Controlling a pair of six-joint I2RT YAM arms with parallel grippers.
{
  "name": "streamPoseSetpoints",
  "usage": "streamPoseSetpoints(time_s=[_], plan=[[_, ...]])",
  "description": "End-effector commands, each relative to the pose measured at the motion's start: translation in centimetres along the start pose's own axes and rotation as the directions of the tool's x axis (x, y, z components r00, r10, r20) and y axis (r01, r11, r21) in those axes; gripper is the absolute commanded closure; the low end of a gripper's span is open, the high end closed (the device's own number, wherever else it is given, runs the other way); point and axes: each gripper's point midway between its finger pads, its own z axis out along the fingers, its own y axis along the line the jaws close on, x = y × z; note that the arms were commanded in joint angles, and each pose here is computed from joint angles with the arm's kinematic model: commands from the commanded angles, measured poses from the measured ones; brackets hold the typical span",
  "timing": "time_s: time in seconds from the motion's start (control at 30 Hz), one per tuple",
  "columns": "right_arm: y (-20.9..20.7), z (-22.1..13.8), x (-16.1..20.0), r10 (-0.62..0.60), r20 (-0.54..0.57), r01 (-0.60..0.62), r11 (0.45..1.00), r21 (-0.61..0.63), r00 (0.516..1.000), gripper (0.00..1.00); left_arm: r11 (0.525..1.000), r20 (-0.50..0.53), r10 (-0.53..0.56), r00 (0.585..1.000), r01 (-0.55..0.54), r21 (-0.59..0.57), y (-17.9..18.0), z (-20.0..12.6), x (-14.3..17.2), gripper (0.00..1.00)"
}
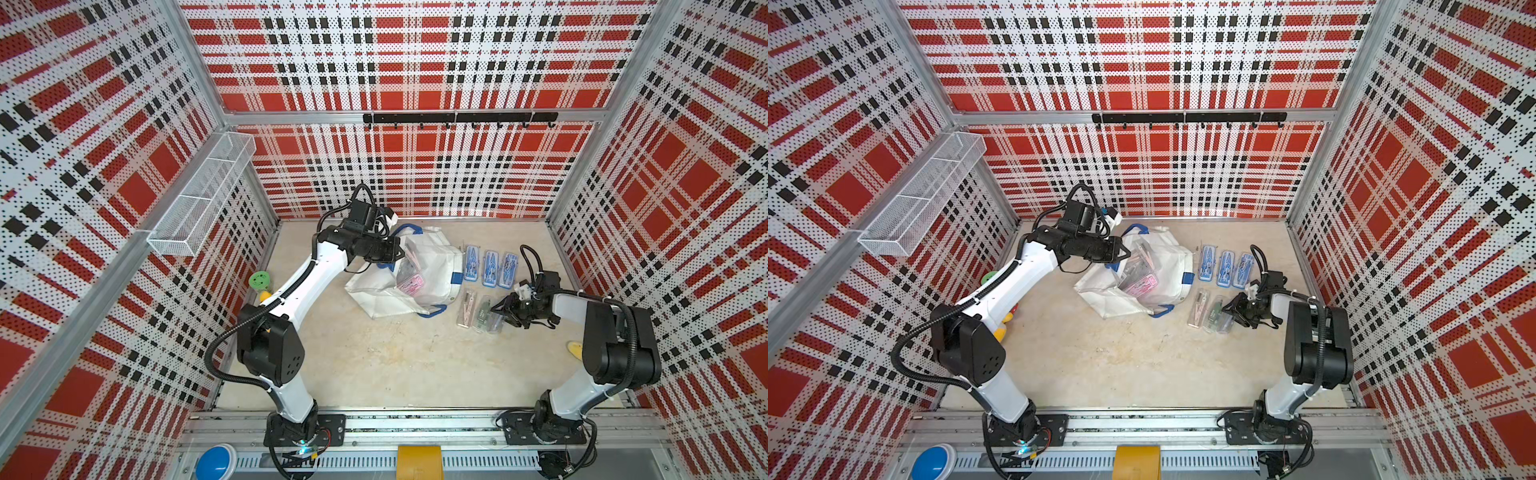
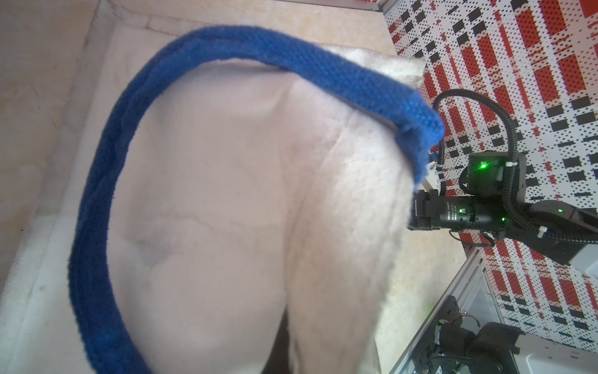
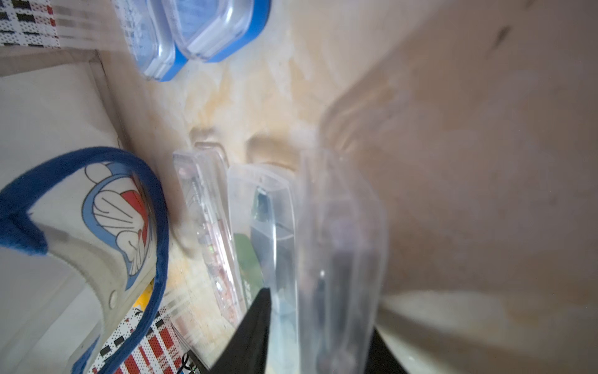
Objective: Take out the compass set from the canvas bag
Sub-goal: Place the compass set at the center of the board, then pick up the compass set from the canvas bag.
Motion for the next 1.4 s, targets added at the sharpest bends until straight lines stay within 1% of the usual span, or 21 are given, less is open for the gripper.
streamPoseSetpoints(time_s=[0.0, 0.1, 0.23, 0.3, 0.4, 0.57, 0.7, 0.77, 0.83, 0.97, 1.1, 1.17, 1.27, 1.37], plan=[[-0.6, -1.5, -0.5, -0.033, 0.035, 0.029, 0.995, 0.093, 0.999, 0.54, 0.998, 0.051, 0.027, 0.998, -0.03, 0.056, -2.1, -2.0, -1.4, 1.0], [-0.3, -3.0, -0.9, -0.052, 0.07, 0.042, 0.991, 0.128, 0.996, 0.49, 0.998, 0.052, 0.028, 0.998, -0.031, 0.056, -2.1, -1.9, -1.5, 1.0], [0.4, -5.2, -1.5, -0.057, 0.126, 0.035, 0.985, 0.17, 0.99, 0.47, 0.998, 0.054, 0.029, 0.998, -0.032, 0.057, -2.1, -1.9, -1.6, 1.0], [1.1, -6.3, -1.8, -0.054, 0.159, 0.027, 0.986, 0.167, 0.986, 0.47, 0.998, 0.055, 0.029, 0.998, -0.032, 0.057, -2.2, -1.9, -1.7, 1.0], [3.3, -7.7, -2.1, -0.064, 0.211, 0.037, 0.991, 0.128, 0.975, 0.49, 0.998, 0.054, 0.032, 0.998, -0.035, 0.059, -2.3, -1.9, -1.7, 1.0], [10.0, -8.8, -1.6, -0.207, 0.261, 0.19, 0.978, 0.088, 0.943, 0.53, 0.997, 0.056, 0.034, 0.998, -0.038, 0.061, -2.4, -1.9, -1.8, 1.0], [16.1, -8.6, -0.1, -0.344, 0.3, 0.346, 0.937, 0.047, 0.89, 0.55, 0.997, 0.053, 0.038, 0.998, -0.041, 0.061, -2.5, -1.8, -1.7, 1.0], [19.3, -8.0, 1.2, -0.428, 0.307, 0.44, 0.897, 0.033, 0.85, 0.55, 0.997, 0.05, 0.042, 0.998, -0.045, 0.062, -2.6, -1.7, -1.6, 1.0], [22.0, -6.9, 2.6, -0.487, 0.296, 0.508, 0.861, 0.008, 0.821, 0.55, 0.997, 0.048, 0.047, 0.998, -0.05, 0.065, -2.8, -1.7, -1.5, 1.0], [25.4, -3.5, 5.0, -0.547, 0.241, 0.57, 0.821, -0.032, 0.802, 0.51, 0.994, 0.043, 0.072, 0.996, -0.075, 0.076, -3.4, -1.5, -1.3, 1.0], [26.6, 1.1, 6.6, -0.559, 0.149, 0.569, 0.822, -0.029, 0.815, 0.51, 0.989, 0.041, 0.118, 0.992, -0.121, 0.087, -4.3, -1.5, -0.9, 1.0], [26.4, 3.2, 6.8, -0.528, 0.117, 0.533, 0.846, -0.015, 0.841, 0.48, 0.985, 0.05, 0.141, 0.989, -0.145, 0.09, -4.8, -1.5, -0.8, 1.0], [25.8, 5.5, 6.3, -0.453, 0.108, 0.456, 0.89, -0.01, 0.885, 0.46, 0.982, 0.068, 0.153, 0.986, -0.159, 0.102, -5.1, -1.7, -0.8, 1.0], [25.3, 6.9, 5.8, -0.423, 0.122, 0.426, 0.905, 0.005, 0.898, 0.4, 0.98, 0.088, 0.153, 0.984, -0.163, 0.118, -5.5, -1.8, -0.7, 1.0]])
